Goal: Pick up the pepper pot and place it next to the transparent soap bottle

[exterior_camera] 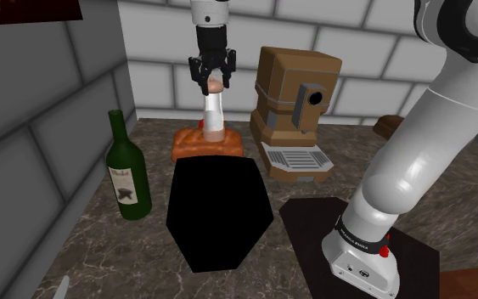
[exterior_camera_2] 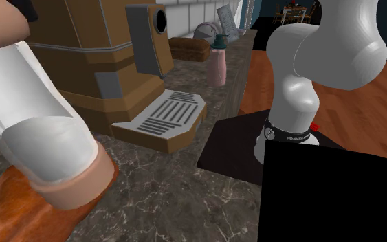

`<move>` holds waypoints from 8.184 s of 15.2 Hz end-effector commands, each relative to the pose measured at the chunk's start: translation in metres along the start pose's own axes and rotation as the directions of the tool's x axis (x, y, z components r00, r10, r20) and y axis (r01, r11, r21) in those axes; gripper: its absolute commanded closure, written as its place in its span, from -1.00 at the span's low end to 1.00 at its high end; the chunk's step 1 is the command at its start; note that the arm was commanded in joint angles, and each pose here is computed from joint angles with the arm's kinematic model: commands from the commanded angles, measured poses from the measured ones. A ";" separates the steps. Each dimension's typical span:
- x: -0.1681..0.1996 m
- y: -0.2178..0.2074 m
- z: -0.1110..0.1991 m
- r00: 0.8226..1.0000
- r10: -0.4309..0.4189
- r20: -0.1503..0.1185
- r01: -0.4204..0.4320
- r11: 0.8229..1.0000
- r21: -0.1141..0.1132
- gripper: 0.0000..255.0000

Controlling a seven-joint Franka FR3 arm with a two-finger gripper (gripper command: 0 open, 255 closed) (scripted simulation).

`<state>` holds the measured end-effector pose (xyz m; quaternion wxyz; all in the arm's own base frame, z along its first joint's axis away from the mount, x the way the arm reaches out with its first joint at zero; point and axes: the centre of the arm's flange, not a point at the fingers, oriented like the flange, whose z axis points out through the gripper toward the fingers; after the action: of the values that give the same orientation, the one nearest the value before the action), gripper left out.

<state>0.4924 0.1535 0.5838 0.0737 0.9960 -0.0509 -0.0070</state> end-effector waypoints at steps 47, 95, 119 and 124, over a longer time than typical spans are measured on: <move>-0.209 0.302 -0.064 1.000 0.000 0.000 0.000 1.000 0.000 1.00; -0.381 0.521 0.103 1.000 0.000 0.000 0.000 1.000 0.000 1.00; -0.380 0.503 0.228 1.000 0.000 0.000 0.000 1.000 0.000 1.00; -0.380 0.499 0.256 1.000 0.000 0.000 0.000 1.000 0.000 1.00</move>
<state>0.0579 -0.3354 0.4124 0.0735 0.9960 -0.0510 -0.0073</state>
